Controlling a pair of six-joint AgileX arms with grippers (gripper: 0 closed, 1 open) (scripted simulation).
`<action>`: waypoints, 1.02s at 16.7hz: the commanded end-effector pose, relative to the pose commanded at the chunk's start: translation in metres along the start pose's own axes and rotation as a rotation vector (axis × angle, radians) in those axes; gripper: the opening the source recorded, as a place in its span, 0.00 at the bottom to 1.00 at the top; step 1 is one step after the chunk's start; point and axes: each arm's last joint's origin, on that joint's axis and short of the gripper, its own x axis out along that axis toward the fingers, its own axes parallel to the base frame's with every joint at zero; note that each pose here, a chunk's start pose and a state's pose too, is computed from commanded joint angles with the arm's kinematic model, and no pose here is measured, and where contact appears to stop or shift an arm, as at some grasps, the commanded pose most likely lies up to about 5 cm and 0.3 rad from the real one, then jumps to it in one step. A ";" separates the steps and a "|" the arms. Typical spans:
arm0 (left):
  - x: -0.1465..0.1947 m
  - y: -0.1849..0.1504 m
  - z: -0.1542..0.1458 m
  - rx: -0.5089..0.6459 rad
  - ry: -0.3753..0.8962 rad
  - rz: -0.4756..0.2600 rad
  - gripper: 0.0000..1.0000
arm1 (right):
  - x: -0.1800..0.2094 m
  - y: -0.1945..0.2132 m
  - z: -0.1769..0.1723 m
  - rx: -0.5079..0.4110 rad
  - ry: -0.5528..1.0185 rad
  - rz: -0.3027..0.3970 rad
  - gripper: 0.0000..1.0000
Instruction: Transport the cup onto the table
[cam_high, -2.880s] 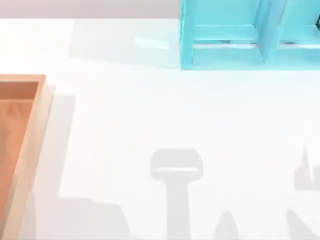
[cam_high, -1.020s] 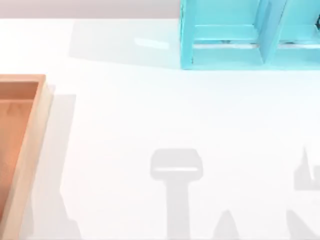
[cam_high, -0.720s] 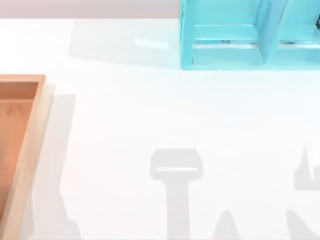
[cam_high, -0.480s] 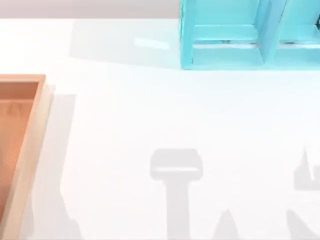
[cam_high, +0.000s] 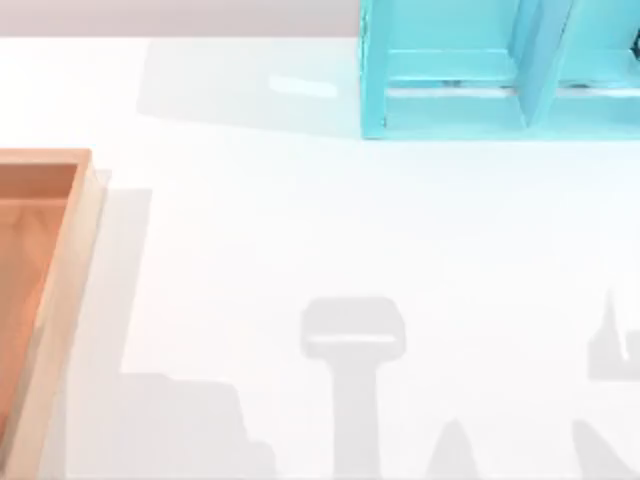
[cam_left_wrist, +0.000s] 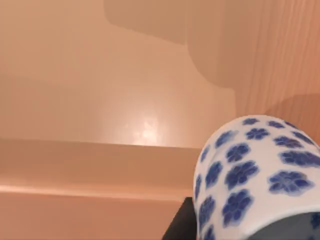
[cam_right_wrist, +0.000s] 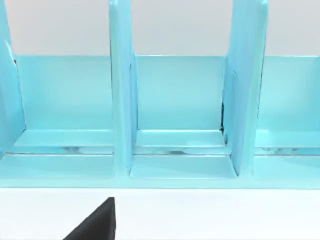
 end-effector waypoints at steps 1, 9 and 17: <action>-0.007 -0.011 0.000 0.007 0.007 -0.001 0.00 | 0.000 0.000 0.000 0.000 0.000 0.000 1.00; -0.048 -0.072 -0.013 0.029 0.021 0.008 0.00 | 0.000 0.000 0.000 0.000 0.000 0.000 1.00; -0.050 -0.085 0.000 0.033 0.048 0.013 0.00 | 0.000 0.000 0.000 0.000 0.000 0.000 1.00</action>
